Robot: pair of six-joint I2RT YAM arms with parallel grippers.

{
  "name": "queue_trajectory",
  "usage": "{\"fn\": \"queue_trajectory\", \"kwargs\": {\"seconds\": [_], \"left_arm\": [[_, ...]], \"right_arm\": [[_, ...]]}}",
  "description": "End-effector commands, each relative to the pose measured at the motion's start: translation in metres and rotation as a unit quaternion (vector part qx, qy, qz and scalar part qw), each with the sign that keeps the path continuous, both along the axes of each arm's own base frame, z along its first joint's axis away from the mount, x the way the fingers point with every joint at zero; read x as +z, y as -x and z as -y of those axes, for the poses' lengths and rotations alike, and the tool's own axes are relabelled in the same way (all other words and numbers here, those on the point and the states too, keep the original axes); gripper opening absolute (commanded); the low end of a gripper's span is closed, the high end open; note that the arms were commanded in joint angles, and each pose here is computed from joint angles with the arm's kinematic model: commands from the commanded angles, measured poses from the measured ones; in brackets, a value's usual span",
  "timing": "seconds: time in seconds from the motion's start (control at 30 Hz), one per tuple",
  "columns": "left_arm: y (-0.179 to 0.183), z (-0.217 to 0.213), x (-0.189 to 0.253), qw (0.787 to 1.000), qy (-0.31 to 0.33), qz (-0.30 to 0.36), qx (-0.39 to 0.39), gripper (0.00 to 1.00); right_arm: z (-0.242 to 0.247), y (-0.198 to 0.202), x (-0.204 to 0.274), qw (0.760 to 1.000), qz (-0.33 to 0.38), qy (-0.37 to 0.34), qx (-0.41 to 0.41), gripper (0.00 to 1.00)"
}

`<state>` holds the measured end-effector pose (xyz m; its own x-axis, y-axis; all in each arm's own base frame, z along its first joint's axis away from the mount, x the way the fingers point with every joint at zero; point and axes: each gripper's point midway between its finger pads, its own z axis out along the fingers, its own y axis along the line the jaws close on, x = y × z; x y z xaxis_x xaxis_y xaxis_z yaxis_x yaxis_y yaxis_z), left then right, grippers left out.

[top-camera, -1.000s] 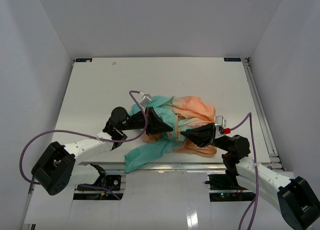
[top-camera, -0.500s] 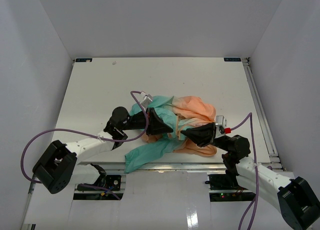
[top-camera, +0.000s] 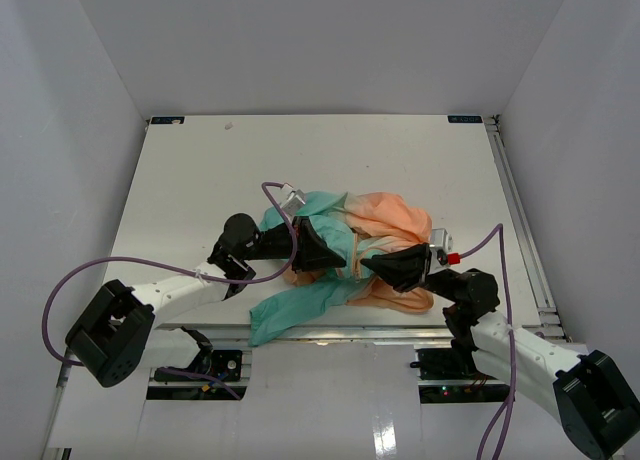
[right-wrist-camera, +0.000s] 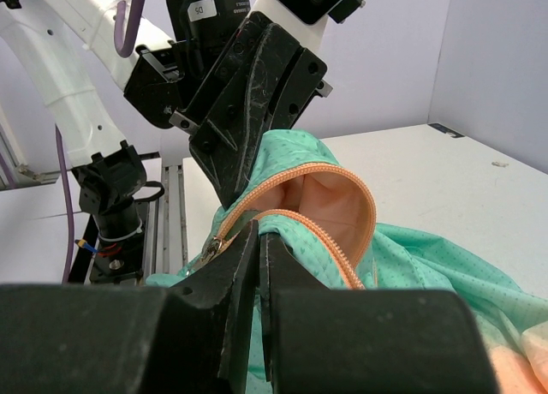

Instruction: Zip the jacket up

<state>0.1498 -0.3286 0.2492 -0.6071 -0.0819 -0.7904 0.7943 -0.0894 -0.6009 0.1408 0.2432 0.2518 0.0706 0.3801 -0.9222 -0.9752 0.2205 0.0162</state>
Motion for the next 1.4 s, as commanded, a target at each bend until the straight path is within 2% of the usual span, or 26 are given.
{"fn": "queue_trajectory", "kwargs": {"seconds": [0.0,0.2,0.53,1.37], "left_arm": [[-0.003,-0.002,0.008,1.0,0.01,0.005,0.017,0.0],[-0.016,0.001,0.006,0.999,0.003,-0.017,0.047,0.0],[-0.015,-0.002,0.018,0.998,0.029,-0.007,0.055,0.0],[-0.001,-0.005,0.023,0.998,0.05,-0.003,0.024,0.0]], "right_arm": [[0.005,0.005,0.032,0.998,0.057,-0.036,-0.006,0.08],[0.005,0.009,0.032,0.997,0.062,-0.035,-0.002,0.08],[0.003,0.008,0.028,0.998,0.061,-0.028,0.004,0.08],[0.004,0.008,0.033,0.997,0.064,-0.033,-0.001,0.08]]}}
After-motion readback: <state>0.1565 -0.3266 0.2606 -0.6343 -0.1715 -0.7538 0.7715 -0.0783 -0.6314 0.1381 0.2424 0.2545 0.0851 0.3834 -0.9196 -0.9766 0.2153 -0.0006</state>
